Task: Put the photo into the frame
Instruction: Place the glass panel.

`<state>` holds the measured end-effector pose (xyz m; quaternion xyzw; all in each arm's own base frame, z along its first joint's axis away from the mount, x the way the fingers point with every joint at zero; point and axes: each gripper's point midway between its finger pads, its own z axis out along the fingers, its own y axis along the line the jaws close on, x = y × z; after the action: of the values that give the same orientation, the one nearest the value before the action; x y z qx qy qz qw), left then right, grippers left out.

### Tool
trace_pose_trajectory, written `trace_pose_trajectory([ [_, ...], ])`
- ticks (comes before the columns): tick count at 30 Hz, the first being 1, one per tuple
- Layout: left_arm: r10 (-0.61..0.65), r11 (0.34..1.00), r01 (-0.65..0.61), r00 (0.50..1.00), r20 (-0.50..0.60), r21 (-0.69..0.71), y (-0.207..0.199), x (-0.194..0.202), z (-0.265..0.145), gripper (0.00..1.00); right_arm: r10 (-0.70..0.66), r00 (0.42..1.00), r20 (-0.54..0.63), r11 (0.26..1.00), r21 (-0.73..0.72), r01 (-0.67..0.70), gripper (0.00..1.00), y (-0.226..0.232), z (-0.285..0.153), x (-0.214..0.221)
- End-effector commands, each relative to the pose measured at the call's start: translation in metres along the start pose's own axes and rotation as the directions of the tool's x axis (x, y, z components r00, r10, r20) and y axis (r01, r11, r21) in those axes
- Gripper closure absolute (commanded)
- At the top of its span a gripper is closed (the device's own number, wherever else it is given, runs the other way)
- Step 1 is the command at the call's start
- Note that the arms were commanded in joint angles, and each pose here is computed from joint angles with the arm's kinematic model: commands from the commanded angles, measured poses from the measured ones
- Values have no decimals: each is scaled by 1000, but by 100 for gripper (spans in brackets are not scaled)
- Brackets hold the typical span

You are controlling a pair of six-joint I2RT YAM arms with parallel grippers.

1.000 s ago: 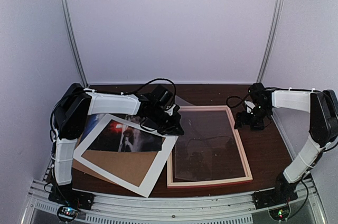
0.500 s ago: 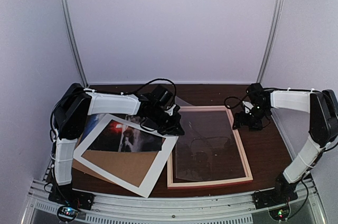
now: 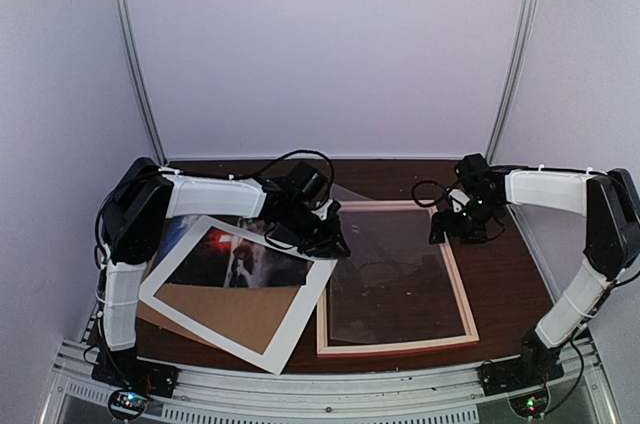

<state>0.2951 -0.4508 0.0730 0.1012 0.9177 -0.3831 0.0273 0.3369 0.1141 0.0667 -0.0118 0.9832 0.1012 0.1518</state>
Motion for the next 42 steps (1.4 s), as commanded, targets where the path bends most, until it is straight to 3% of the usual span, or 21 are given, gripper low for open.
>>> trace_pose_trajectory([
  [1,-1,1000,1,1000,-22,10,-2,5,-1,82,-39,998,56,999,-34,41,11,17,-10,-15],
  [12,-6,1000,6,1000,-31,-1,0,7,-1,65,-11,990,143,996,-83,23,10,31,-18,-42],
  [20,-19,1000,19,999,-32,-6,-1,7,-1,63,4,982,190,994,-110,17,9,41,-20,-69],
  [36,-71,997,71,995,-65,-5,-1,13,7,87,-8,972,236,990,-138,42,9,58,-5,-99],
  [42,-81,997,80,993,-81,-11,2,15,10,91,-25,969,245,988,-142,62,9,66,6,-108],
])
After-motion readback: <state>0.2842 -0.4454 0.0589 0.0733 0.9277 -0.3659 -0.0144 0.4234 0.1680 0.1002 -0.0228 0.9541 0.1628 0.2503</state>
